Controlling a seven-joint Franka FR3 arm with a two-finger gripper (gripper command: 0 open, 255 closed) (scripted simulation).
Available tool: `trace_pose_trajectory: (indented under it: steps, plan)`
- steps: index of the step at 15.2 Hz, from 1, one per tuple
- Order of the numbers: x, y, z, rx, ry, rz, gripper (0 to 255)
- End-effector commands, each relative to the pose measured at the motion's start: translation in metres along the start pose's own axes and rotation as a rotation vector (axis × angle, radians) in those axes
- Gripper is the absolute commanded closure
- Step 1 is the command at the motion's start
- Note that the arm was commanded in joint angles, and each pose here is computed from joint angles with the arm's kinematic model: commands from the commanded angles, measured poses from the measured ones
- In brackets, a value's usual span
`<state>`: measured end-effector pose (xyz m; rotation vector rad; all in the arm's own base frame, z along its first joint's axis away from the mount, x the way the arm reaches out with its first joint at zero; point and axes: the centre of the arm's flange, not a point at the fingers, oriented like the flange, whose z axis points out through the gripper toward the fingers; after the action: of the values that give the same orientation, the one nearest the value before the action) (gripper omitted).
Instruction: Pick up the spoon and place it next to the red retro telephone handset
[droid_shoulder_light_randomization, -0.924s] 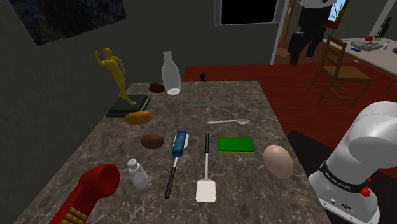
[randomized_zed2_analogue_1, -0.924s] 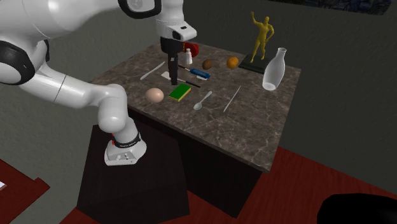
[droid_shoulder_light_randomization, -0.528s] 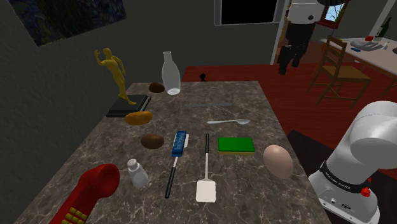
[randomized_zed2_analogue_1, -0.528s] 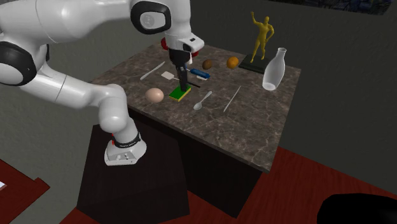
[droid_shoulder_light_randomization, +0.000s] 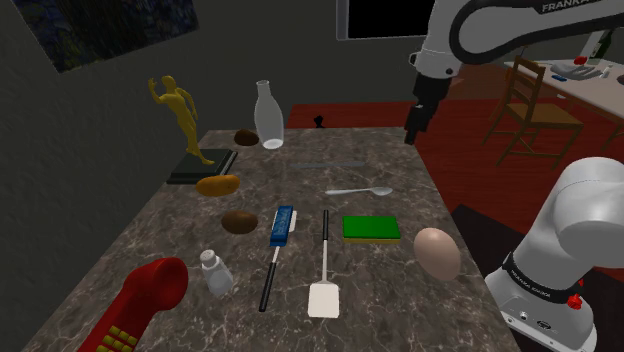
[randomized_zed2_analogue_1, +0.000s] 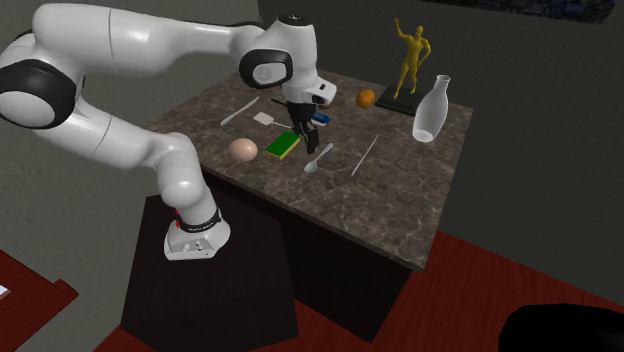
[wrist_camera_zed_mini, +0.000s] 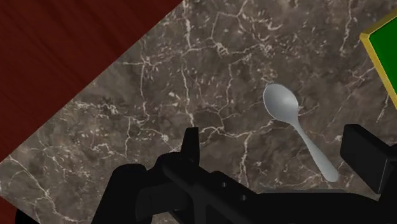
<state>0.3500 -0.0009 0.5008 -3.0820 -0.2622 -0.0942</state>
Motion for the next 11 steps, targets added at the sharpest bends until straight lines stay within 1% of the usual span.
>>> trace_pose_trajectory:
  steps: [1, 11]
  plan:
    - [0.012, -0.009, 0.020, 0.019, 0.020, -0.057, 0]
    - [0.069, -0.057, 0.114, 0.113, 0.103, -0.332, 0]
